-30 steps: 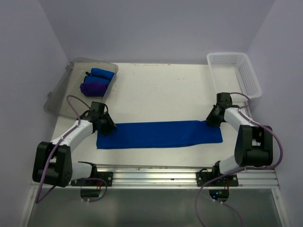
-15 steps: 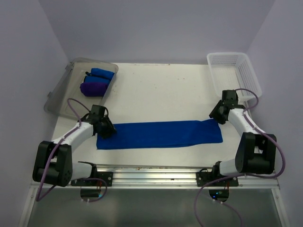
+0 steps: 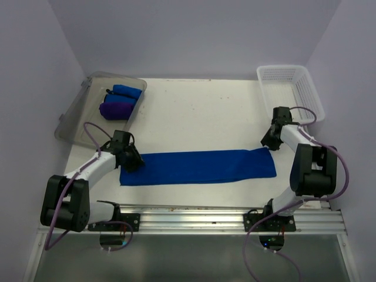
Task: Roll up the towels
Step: Fold the towel
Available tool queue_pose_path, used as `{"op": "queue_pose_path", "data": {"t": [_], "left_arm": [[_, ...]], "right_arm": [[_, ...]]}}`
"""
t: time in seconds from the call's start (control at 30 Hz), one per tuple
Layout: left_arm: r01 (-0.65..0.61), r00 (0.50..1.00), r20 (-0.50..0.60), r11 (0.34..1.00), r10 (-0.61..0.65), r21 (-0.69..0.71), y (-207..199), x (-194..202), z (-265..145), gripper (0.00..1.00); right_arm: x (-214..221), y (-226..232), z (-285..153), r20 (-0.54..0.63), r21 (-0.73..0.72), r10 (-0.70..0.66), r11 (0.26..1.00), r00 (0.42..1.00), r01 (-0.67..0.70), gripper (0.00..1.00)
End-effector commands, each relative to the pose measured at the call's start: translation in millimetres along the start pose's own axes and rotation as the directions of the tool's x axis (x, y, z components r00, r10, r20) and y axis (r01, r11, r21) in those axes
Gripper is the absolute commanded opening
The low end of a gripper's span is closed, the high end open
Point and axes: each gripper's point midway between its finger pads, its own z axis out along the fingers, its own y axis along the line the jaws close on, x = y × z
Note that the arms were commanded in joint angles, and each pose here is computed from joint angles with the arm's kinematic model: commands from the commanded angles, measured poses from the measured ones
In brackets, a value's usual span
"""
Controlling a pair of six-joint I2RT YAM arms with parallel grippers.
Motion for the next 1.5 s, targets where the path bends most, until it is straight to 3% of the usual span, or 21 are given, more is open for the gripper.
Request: {"op": "queue_pose_path", "data": {"t": [0.0,0.1,0.4,0.57,0.73,0.93,1.03,1.17,1.2,1.23,1.47], "left_arm": [[-0.011,1.0,0.02,0.997,0.013,-0.075,20.8,0.7,5.9,0.45],[-0.006,1.0,0.025,0.997,0.008,-0.081,22.8,-1.0,5.4,0.45],[0.007,0.999,0.033,0.997,-0.005,-0.077,25.4,-3.0,3.0,0.45],[0.005,1.0,0.031,0.997,-0.003,-0.075,25.3,-2.4,2.9,0.45],[0.004,1.0,0.03,0.997,-0.002,-0.072,25.5,-1.9,2.8,0.45],[0.002,0.999,0.034,0.998,0.0,-0.069,25.6,-2.4,1.7,0.45],[0.003,0.999,0.034,0.997,-0.001,-0.072,27.2,-2.4,1.8,0.45],[0.003,0.999,0.035,0.997,0.0,-0.073,28.5,-3.6,0.9,0.45],[0.003,0.999,0.037,0.998,0.0,-0.069,27.7,-4.0,0.2,0.45],[0.006,0.999,0.038,0.997,-0.003,-0.074,29.3,-4.1,0.4,0.45],[0.016,0.999,0.049,0.996,-0.012,-0.083,38.1,-9.5,-2.9,0.45]], "right_arm": [[-13.5,-4.3,-0.7,0.043,0.04,0.002,0.999,0.999,-0.004,0.29],[-12.3,-5.7,-0.8,0.034,0.046,0.0,0.999,0.999,-0.002,0.26],[-14.6,-20.2,-9.3,0.077,0.093,-0.025,0.996,0.997,0.018,0.53],[-6.6,-16.8,-0.8,0.038,0.076,-0.034,0.997,0.999,0.031,0.54],[-2.8,-10.0,2.8,0.017,0.043,-0.04,0.998,0.999,0.039,0.41],[-0.5,-7.3,10.2,-0.01,0.039,-0.044,0.998,0.999,0.045,0.41],[1.2,-5.1,12.1,-0.023,0.028,-0.049,0.998,0.999,0.05,0.35],[-1.7,-8.7,8.4,0.002,0.043,-0.04,0.998,0.999,0.04,0.13],[-1.5,-10.4,7.0,0.006,0.05,-0.036,0.998,0.999,0.035,0.02],[-4.6,-10.9,3.0,0.022,0.05,-0.032,0.998,0.999,0.031,0.0],[-22.8,-36.3,-21.9,0.151,0.129,0.041,0.99,0.988,-0.061,0.0]]}}
